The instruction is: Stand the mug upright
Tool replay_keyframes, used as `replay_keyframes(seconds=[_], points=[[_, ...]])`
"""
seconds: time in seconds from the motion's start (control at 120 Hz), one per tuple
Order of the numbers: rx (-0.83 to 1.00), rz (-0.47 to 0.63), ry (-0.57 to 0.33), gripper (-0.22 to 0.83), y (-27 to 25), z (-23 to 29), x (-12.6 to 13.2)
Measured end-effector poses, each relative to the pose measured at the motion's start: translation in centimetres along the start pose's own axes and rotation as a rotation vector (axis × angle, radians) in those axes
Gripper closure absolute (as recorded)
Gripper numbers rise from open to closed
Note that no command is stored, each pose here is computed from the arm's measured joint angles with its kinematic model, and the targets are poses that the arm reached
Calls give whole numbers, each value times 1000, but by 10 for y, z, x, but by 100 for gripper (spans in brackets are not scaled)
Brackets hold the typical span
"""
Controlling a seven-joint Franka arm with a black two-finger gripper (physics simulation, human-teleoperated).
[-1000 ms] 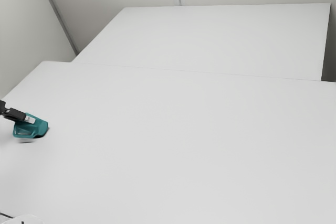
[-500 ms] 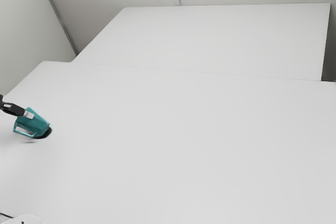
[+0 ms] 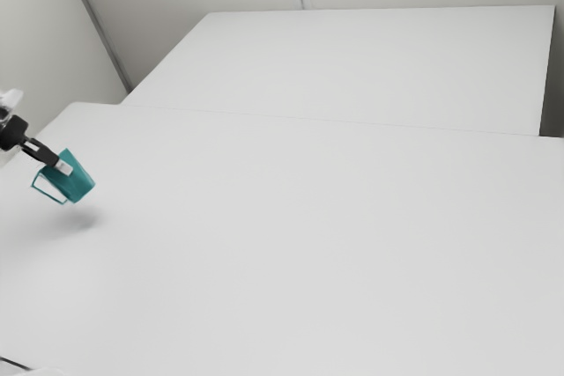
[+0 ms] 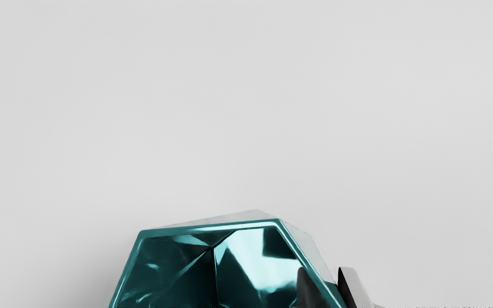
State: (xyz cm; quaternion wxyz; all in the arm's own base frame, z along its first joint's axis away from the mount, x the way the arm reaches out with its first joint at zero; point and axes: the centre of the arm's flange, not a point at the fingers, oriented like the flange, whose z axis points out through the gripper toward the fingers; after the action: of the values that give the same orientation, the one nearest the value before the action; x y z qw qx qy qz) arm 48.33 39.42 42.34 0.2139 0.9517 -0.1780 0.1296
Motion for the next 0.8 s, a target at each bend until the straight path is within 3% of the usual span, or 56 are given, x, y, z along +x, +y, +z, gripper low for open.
replay_keyframes(seconds=[0.125, 0.442, 0.8], points=[[44, 17, -101, 78, 37, 3, 30], [151, -11, -284, 78, 130, 16, 62], [283, -74, -384, 78, 211, 61, 90]])
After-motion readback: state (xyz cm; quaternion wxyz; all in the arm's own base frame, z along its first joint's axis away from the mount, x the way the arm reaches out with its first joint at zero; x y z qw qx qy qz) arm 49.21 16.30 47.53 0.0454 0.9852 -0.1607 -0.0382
